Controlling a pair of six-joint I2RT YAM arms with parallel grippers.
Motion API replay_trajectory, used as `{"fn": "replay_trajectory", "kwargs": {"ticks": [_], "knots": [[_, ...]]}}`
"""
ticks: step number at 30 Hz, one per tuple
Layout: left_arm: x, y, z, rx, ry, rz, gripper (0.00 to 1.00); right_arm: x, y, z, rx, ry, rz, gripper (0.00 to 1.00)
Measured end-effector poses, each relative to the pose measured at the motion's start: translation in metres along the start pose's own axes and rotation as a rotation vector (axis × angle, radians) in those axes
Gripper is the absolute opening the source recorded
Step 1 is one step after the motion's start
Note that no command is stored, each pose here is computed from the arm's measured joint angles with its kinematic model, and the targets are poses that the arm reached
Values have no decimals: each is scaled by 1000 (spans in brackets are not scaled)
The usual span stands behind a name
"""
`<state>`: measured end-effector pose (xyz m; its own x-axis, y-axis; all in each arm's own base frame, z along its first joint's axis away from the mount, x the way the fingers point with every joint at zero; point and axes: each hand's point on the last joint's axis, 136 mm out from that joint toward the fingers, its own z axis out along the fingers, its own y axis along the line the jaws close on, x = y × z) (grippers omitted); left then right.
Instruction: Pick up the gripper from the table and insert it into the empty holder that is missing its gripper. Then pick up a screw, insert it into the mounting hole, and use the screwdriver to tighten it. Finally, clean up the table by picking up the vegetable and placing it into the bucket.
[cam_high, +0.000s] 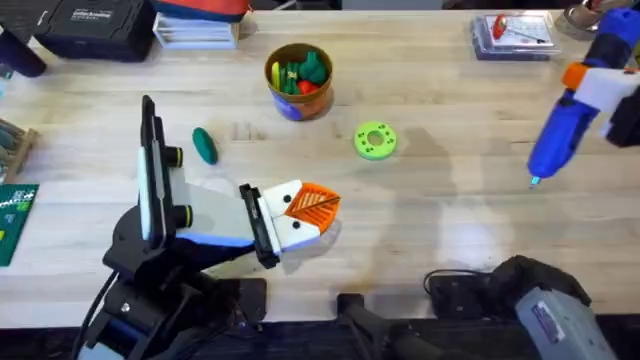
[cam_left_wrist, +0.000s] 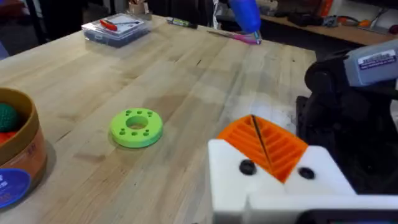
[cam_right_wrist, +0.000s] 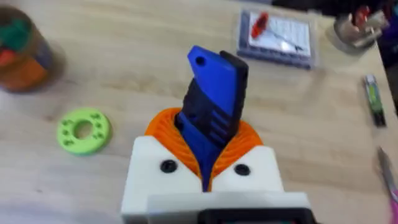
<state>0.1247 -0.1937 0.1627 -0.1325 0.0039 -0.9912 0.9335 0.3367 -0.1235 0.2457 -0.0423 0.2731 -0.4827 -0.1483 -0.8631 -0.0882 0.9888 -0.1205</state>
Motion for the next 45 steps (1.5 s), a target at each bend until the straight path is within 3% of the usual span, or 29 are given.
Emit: {"fn": "replay_trajectory", "kwargs": {"ticks": [6, 10, 18, 28, 35, 45], "knots": [[0, 0, 0, 0, 0, 0, 6, -24, 45, -17, -134, -274, 40, 24], [0, 0, 0, 0, 0, 0, 6, -40, 79, -25, -295, -417, 81, 24], [0, 0, 0, 0, 0, 0, 6, -56, 164, -42, -676, -532, 67, 24], [0, 0, 0, 0, 0, 0, 6, -82, 263, -82, -1023, -669, -4, 24], [0, 0, 0, 0, 0, 0, 6, -90, 308, -106, -1163, -794, -65, 23], [0, 0, 0, 0, 0, 0, 6, -84, 336, -104, -1220, -802, -88, 23]]}}
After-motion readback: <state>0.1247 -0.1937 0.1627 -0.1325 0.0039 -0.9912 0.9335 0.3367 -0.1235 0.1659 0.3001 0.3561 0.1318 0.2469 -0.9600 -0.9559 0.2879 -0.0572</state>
